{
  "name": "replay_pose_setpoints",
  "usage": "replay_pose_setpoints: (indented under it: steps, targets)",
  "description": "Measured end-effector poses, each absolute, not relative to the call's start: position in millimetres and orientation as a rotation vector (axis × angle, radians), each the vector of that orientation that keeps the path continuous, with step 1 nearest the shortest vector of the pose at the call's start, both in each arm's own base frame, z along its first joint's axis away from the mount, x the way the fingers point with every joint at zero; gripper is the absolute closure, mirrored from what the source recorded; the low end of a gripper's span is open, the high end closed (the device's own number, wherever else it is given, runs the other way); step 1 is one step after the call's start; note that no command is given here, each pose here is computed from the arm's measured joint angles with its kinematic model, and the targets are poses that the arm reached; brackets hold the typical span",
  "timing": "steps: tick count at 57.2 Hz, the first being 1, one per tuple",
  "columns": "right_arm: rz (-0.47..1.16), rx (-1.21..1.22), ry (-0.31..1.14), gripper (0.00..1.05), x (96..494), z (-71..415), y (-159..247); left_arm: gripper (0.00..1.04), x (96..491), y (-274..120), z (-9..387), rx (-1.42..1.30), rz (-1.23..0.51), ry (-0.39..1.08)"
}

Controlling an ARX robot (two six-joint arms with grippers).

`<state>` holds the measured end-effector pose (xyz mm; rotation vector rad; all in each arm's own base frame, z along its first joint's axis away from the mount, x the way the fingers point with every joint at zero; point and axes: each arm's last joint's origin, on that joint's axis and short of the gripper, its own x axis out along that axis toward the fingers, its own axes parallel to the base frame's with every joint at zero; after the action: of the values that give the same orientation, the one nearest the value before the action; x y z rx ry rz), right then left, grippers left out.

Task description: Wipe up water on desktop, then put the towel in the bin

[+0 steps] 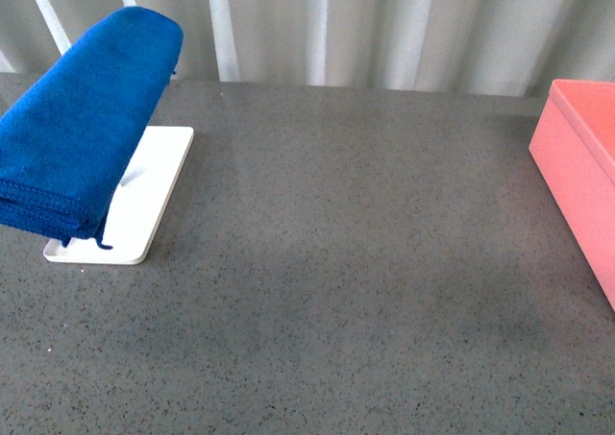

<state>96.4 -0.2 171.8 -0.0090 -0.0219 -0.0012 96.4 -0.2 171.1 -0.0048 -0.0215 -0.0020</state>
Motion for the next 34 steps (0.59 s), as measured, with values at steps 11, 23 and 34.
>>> replay_pose_setpoints:
  steps: [11,23,34]
  targets:
    - [-0.002,-0.009,-0.022,0.07,96.4,171.8,-0.2,0.07,103.4,-3.1,168.5,-0.189,0.088,0.400]
    - [-0.001,-0.009,-0.022,0.07,96.4,171.8,-0.2,0.07,165.6,1.7,223.6,-0.209,-0.018,0.356]
    - [-0.001,-0.009,-0.022,0.07,96.4,171.8,-0.2,0.07,264.7,17.7,244.0,-0.072,-0.028,0.503]
